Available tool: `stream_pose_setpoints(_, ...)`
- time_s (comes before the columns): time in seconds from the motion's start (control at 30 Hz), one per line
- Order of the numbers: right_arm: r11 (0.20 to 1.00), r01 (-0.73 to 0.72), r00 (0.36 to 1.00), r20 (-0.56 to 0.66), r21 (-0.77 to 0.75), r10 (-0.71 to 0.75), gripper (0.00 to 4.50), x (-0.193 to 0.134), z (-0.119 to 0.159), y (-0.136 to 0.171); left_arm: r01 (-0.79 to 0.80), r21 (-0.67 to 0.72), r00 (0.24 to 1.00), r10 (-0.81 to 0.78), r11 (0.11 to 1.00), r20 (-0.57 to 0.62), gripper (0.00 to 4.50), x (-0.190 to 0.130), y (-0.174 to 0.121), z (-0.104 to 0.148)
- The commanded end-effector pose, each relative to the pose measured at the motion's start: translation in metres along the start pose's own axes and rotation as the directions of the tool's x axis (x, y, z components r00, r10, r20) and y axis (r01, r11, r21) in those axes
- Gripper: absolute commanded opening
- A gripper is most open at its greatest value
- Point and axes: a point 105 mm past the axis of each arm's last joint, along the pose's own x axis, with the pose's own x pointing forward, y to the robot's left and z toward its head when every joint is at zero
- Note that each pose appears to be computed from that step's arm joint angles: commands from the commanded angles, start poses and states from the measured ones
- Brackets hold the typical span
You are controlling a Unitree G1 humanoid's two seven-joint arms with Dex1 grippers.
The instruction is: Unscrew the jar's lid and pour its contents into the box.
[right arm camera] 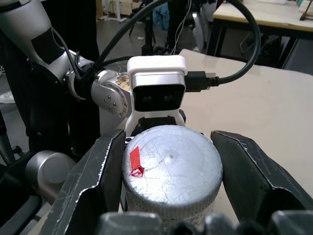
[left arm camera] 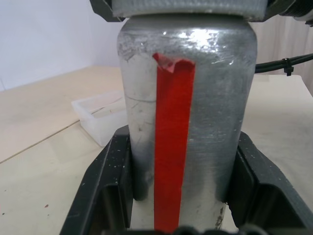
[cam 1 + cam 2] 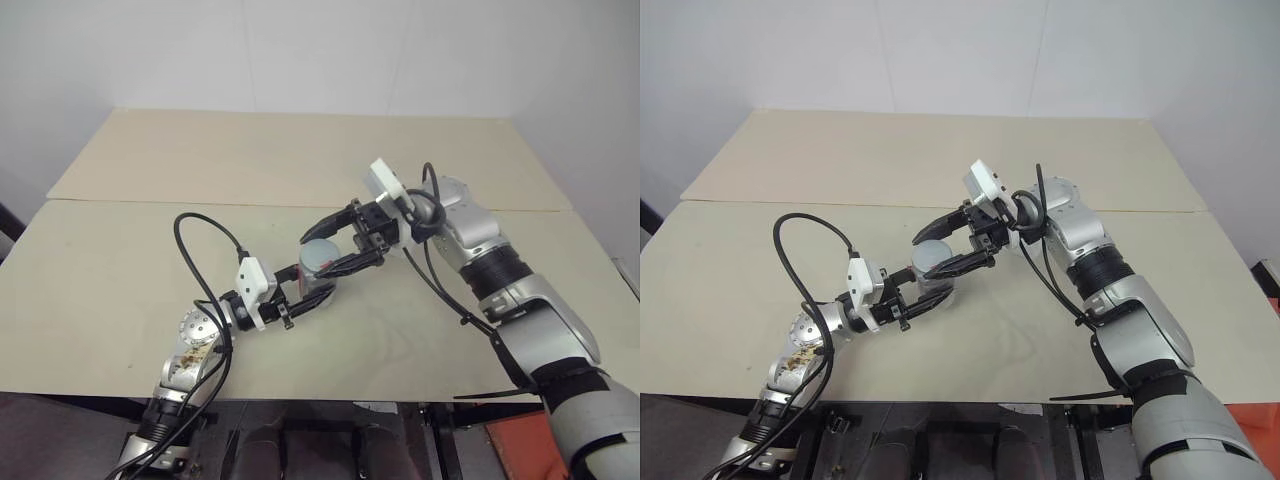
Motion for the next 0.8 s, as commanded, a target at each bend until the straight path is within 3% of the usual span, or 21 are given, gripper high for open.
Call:
stream_pose_setpoints(0.03,0.998,0.004,0.999,0.041,-0.066,-0.001,4.03,-0.015,0.013,0.005,0.054,0.071,0.995,-0.060,0.996,0.085,2.09,0.009,-0.012,0.021)
stream_pose_setpoints(0.1,0.994,0.050,0.996,0.081,-0.094,-0.042,4.43,-0.024,0.019,0.005,0.045,0.065,0.995,-0.050,0.997,0.088,2.09,0.009,-0.011,0.020)
stream_pose_setpoints(0.27,0.973,0.190,0.979,0.105,-0.130,-0.177,4.43,-0.041,0.027,0.007,0.025,0.059,0.996,-0.030,0.998,0.081,2.09,0.008,-0.008,0.015)
stream_pose_setpoints(0.47,0.872,0.458,0.889,0.111,-0.172,-0.445,4.43,-0.051,0.043,0.020,-0.052,0.058,0.996,0.048,0.997,0.071,2.09,0.007,0.005,0.010)
stream_pose_setpoints(0.6,0.768,0.628,0.778,0.104,-0.127,-0.619,4.43,-0.035,0.043,0.028,-0.100,0.077,0.993,0.095,0.992,0.068,2.09,0.009,0.013,0.008)
stream_pose_setpoints(0.67,0.682,0.728,0.685,0.099,-0.063,-0.722,4.43,-0.025,0.039,0.026,-0.129,0.091,0.990,0.124,0.987,0.063,2.09,0.011,0.017,0.006)
stream_pose_setpoints(0.8,0.522,0.849,0.528,0.098,-0.079,-0.844,4.43,-0.007,0.036,0.031,-0.174,0.108,0.984,0.168,0.979,0.056,2.09,0.013,0.023,0.002)
